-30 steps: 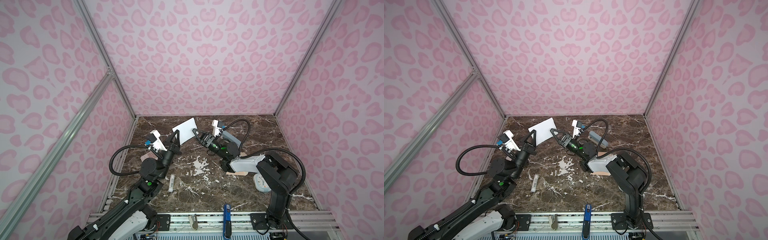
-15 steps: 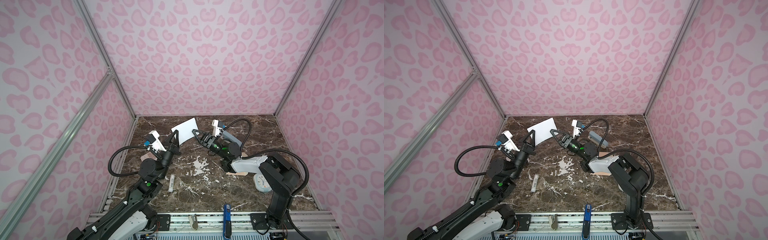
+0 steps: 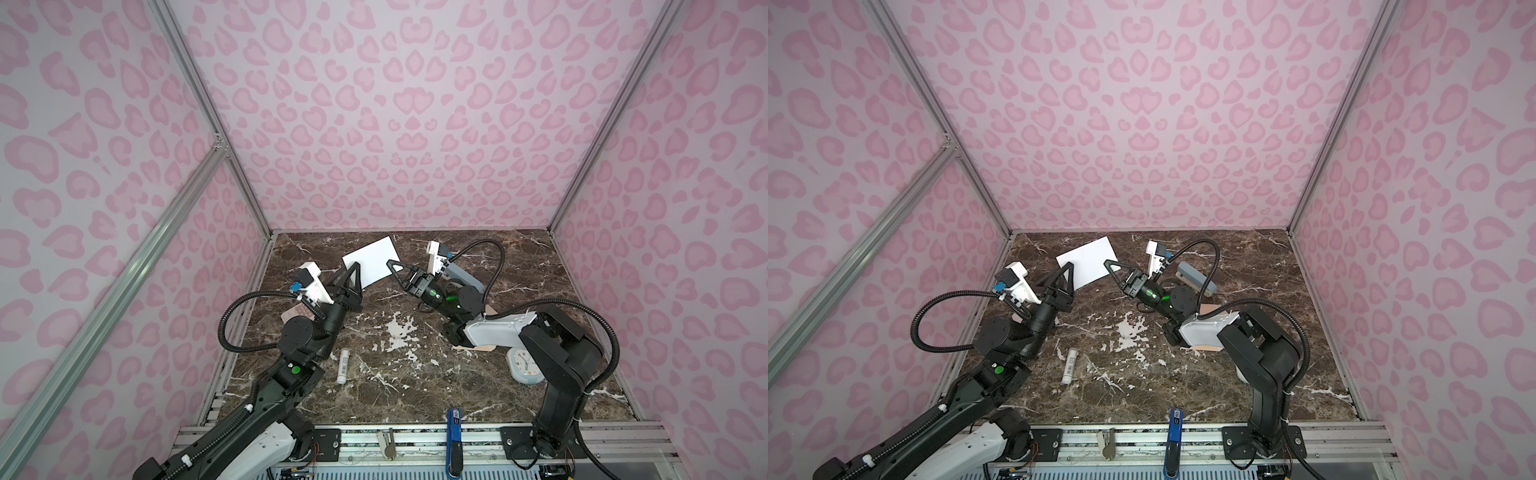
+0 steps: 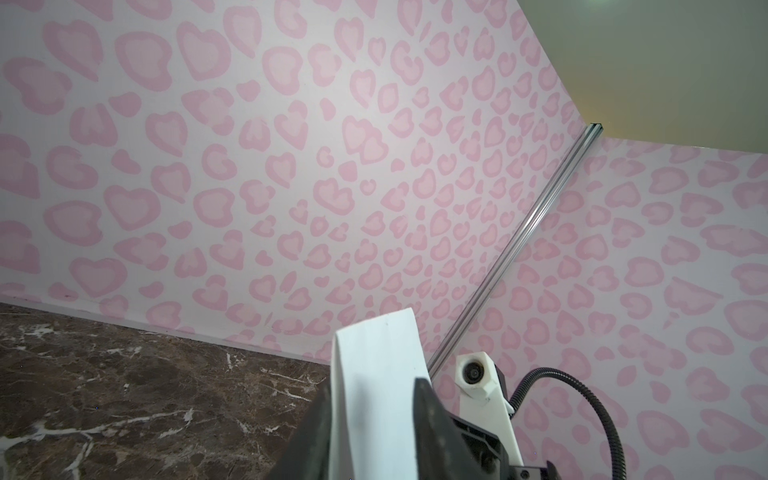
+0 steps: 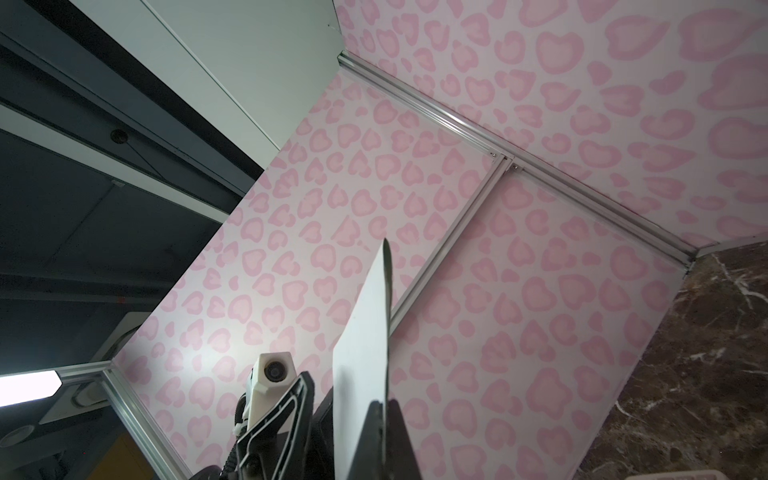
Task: Place the letter into the envelope and seal it
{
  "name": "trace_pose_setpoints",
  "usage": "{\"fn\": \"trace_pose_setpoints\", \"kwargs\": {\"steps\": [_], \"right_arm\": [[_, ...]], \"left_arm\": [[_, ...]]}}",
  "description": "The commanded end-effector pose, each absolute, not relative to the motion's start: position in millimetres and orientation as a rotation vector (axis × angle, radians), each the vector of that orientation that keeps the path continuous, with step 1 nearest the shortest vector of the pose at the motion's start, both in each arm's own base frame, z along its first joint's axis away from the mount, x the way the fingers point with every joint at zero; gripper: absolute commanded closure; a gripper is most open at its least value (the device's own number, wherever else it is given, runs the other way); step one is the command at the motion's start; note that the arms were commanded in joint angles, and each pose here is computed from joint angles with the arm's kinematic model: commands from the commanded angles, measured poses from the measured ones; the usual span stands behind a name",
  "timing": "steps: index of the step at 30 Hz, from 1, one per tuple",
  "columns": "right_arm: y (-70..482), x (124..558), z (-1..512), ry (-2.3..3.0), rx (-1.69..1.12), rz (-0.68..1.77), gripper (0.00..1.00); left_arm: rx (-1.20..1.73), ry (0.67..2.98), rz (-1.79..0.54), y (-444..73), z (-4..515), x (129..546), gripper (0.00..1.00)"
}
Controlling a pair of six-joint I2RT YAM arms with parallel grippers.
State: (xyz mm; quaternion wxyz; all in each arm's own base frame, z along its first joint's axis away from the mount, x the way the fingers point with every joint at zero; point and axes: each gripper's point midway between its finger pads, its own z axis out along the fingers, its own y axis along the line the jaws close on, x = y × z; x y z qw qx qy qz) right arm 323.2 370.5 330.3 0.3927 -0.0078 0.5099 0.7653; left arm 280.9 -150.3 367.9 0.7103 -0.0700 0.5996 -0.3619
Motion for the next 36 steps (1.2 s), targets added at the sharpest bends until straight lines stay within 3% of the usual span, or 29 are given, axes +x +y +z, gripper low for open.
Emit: {"fn": "trace_pose_setpoints", "kwargs": {"steps": [1, 4, 10, 22, 36], "right_arm": [[359.8, 324.1, 332.8, 1.268, -0.01, 1.945, 1.0], [350.7, 328.3, 321.7, 1.297, 0.005, 1.919, 1.0], [338.8, 337.1, 276.3, 1.441, 0.028, 1.813, 1.0], [372.3, 330.8, 163.1, 1.957, -0.146, 1.496, 1.0], [380.6, 329.8, 77.6, 2.294, -0.285, 1.289, 0.99]], "left_arm": [[-0.162, 1.342, -0.739, -140.9, 369.1, 279.3, 0.33], [-0.18, 1.366, -0.668, -128.0, 365.1, 275.6, 0.19], [-0.19, 1.444, -0.489, -99.7, 350.8, 264.7, 0.08], [-0.186, 1.536, -0.312, -66.1, 330.5, 243.3, 0.03], [-0.117, 1.571, -0.323, -80.1, 321.0, 248.9, 0.04]]}}
